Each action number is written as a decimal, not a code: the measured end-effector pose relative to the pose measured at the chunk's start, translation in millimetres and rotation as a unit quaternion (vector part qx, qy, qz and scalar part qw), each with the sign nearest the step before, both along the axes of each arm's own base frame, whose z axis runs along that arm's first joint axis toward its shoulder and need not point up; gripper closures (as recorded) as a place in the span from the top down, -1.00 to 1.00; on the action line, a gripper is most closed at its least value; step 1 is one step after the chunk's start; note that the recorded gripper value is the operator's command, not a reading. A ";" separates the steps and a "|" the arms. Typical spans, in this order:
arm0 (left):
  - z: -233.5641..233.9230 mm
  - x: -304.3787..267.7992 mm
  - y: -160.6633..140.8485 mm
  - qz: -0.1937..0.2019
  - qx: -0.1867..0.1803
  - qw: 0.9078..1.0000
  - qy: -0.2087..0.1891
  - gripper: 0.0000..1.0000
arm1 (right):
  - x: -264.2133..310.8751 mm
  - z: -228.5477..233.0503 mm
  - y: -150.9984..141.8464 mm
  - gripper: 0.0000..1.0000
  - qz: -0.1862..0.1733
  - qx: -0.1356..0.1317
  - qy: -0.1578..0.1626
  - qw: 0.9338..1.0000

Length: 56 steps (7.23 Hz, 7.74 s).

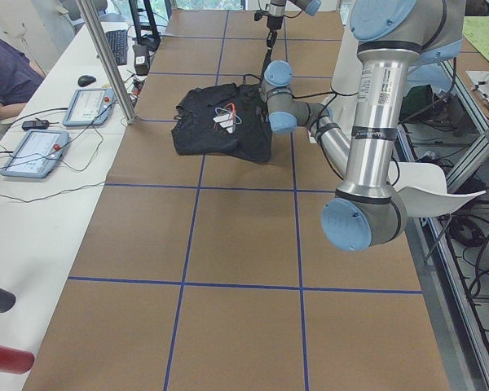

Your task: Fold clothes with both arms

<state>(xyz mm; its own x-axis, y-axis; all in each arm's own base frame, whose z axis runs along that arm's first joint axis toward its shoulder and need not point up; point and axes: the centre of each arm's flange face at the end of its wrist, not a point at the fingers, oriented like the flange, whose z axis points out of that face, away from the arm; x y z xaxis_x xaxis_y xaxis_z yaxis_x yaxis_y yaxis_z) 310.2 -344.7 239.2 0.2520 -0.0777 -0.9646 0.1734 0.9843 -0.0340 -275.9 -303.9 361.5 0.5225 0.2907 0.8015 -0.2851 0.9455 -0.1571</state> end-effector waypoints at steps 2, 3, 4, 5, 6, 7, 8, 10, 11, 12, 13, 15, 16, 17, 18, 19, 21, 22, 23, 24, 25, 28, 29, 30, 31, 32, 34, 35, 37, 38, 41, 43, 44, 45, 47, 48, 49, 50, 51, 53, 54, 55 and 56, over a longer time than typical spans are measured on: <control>-24.3 1.0 -27.0 -0.016 0.005 1.000 -0.011 -1.00 | -10.4 -15.4 -29.7 -1.00 0.012 0.006 0.012 1.000; -27.7 8.4 -46.6 -0.026 0.005 0.999 -0.021 -1.00 | -23.4 -27.3 -50.4 -1.00 0.016 0.008 0.024 1.000; -27.0 16.3 -70.5 -0.037 0.006 0.999 -0.031 -1.00 | -37.4 -31.8 -75.0 -1.00 0.023 0.008 0.034 0.999; -24.1 22.5 -94.3 -0.045 0.011 0.998 -0.043 -1.00 | -46.9 -31.5 -98.7 -1.00 0.023 0.016 0.045 0.999; -19.2 26.8 -116.6 -0.052 0.017 0.997 -0.056 -1.00 | -49.4 -29.6 -118.5 -1.00 0.021 0.027 0.054 0.998; -13.5 28.4 -134.5 -0.056 0.023 0.996 -0.067 -1.00 | -47.9 -28.5 -134.3 -1.00 0.021 0.033 0.059 0.997; -5.8 26.0 -150.9 -0.060 0.030 0.995 -0.078 -1.00 | -42.9 -30.1 -150.9 -1.00 0.021 0.035 0.058 0.998; 5.6 21.6 -177.8 -0.069 0.038 0.992 -0.094 -1.00 | -26.7 -32.3 -182.6 -1.00 0.025 0.032 0.052 0.998; 13.4 23.7 -189.6 -0.073 0.038 0.992 -0.097 -1.00 | -26.0 -33.2 -199.8 -1.00 0.028 0.033 0.054 0.998; 25.8 29.0 -200.4 -0.075 0.039 0.992 -0.096 -1.00 | -31.4 -33.7 -217.1 -1.00 0.029 0.032 0.058 0.997; 41.5 35.9 -210.5 -0.076 0.040 0.992 -0.095 -1.00 | -40.0 -35.0 -234.1 -1.00 0.029 0.030 0.062 0.997; 62.4 52.1 -233.6 -0.086 0.038 0.990 -0.105 -1.00 | -62.1 -39.0 -265.2 -1.00 0.029 0.025 0.069 0.997; 67.4 62.9 -247.3 -0.092 0.034 0.989 -0.113 -1.00 | -73.5 -39.5 -280.4 -1.00 0.030 0.021 0.074 0.997; 73.5 73.3 -258.8 -0.094 0.032 0.988 -0.118 -1.00 | -83.4 -38.4 -293.2 -1.00 0.028 0.017 0.081 0.996; 82.3 83.1 -269.6 -0.095 0.031 0.988 -0.120 -1.00 | -90.7 -33.6 -304.7 -1.00 0.024 0.015 0.090 0.996; 90.8 91.8 -279.1 -0.098 0.031 0.987 -0.124 -1.00 | -93.7 -26.2 -312.5 -1.00 0.020 0.013 0.098 0.995; 103.5 107.6 -292.7 -0.106 0.032 0.985 -0.136 -1.00 | -96.5 -17.2 -328.3 -1.00 0.016 0.010 0.110 0.994; 111.8 111.8 -296.6 -0.106 0.036 0.984 -0.140 -1.00 | -100.6 -14.6 -336.0 -1.00 0.015 0.007 0.114 0.993; 120.8 114.6 -299.6 -0.108 0.038 0.983 -0.142 -1.00 | -103.8 -10.8 -340.7 -1.00 0.014 0.003 0.118 0.993; 127.7 116.7 -301.5 -0.110 0.039 0.983 -0.145 -1.00 | -105.5 -6.6 -343.7 -1.00 0.014 0.001 0.119 0.993; 131.6 117.7 -302.5 -0.112 0.039 0.982 -0.147 -1.00 | -106.5 -1.5 -347.0 -1.00 0.015 0.004 0.118 0.993; 132.5 119.6 -303.3 -0.114 0.041 0.982 -0.148 -0.14 | -105.8 6.8 -353.7 -0.65 0.016 0.015 0.117 0.993; 128.6 120.4 -304.0 -0.113 0.044 0.982 -0.146 0.99 | -105.6 7.0 -354.1 0.95 0.016 0.015 0.117 0.993; 125.2 120.4 -303.9 -0.112 0.052 0.982 -0.143 1.00 | -105.5 7.4 -354.3 0.98 0.016 0.015 0.117 0.993; 122.5 118.6 -303.4 -0.107 0.071 0.982 -0.140 1.00 | -103.5 5.1 -356.4 0.98 0.018 0.016 0.117 0.993; 120.7 114.1 -303.9 -0.097 0.094 0.981 -0.139 1.00 | -99.2 -0.2 -360.5 0.98 0.019 0.019 0.115 0.993; 118.5 98.2 -293.8 -0.062 0.119 0.983 -0.124 1.00 | -84.3 -6.4 -368.1 0.98 0.006 0.026 0.106 0.994; 122.1 84.6 -272.2 -0.049 0.126 0.985 -0.112 1.00 | -75.2 -4.6 -368.9 0.99 -0.012 0.031 0.098 0.995; 119.7 65.0 -230.1 -0.033 0.137 0.986 -0.089 1.00 | -63.5 4.2 -359.9 0.99 -0.034 0.044 0.088 0.995; 120.2 71.6 -212.7 -0.019 0.138 0.987 -0.082 1.00 | -57.7 2.8 -349.8 0.99 -0.036 0.054 0.083 0.994; 139.8 111.4 -130.7 0.032 0.113 0.991 -0.058 1.00 | -48.1 -0.3 -318.5 0.99 -0.042 0.072 0.071 0.994; 155.2 136.8 -83.8 0.049 0.087 0.994 -0.041 0.63 | -47.6 1.4 -314.6 0.99 -0.042 0.073 0.072 0.994; 156.9 147.4 -71.3 0.047 0.079 0.995 -0.039 0.16 | -47.5 1.7 -314.2 0.99 -0.042 0.073 0.072 0.994; 156.6 152.2 -65.3 0.045 0.072 0.996 -0.037 -0.13 | -47.3 1.6 -314.1 0.99 -0.042 0.074 0.072 0.994; 158.1 152.6 -63.4 0.045 0.068 0.996 -0.036 -0.11 | -47.2 0.8 -313.6 0.99 -0.041 0.074 0.072 0.994; 158.7 150.8 -65.3 0.043 0.069 0.996 -0.037 0.24 | -47.1 -0.5 -313.2 0.99 -0.040 0.075 0.071 0.994; 159.7 148.0 -68.9 0.039 0.069 0.996 -0.039 0.41 | -47.4 -1.4 -312.7 0.99 -0.039 0.075 0.071 0.994; 161.0 144.7 -72.4 0.033 0.068 0.996 -0.041 0.45 | -47.7 -2.7 -312.1 0.99 -0.039 0.076 0.071 0.994; 163.0 141.9 -74.4 0.031 0.067 0.996 -0.042 0.40 | -47.5 -5.4 -311.2 0.99 -0.038 0.078 0.070 0.994; 166.8 139.4 -75.2 0.030 0.065 0.996 -0.045 0.01 | -47.8 -9.3 -309.5 0.99 -0.037 0.081 0.068 0.994; 167.4 139.2 -74.9 0.030 0.064 0.996 -0.045 -0.23 | -48.1 -9.5 -309.2 0.99 -0.037 0.081 0.068 0.994; 167.2 139.2 -74.5 0.031 0.063 0.997 -0.044 -0.69 | -48.3 -9.7 -309.0 0.99 -0.036 0.082 0.068 0.994; 165.8 139.4 -74.2 0.032 0.063 0.997 -0.043 -1.00 | -48.5 -9.8 -308.9 0.99 -0.037 0.082 0.068 0.994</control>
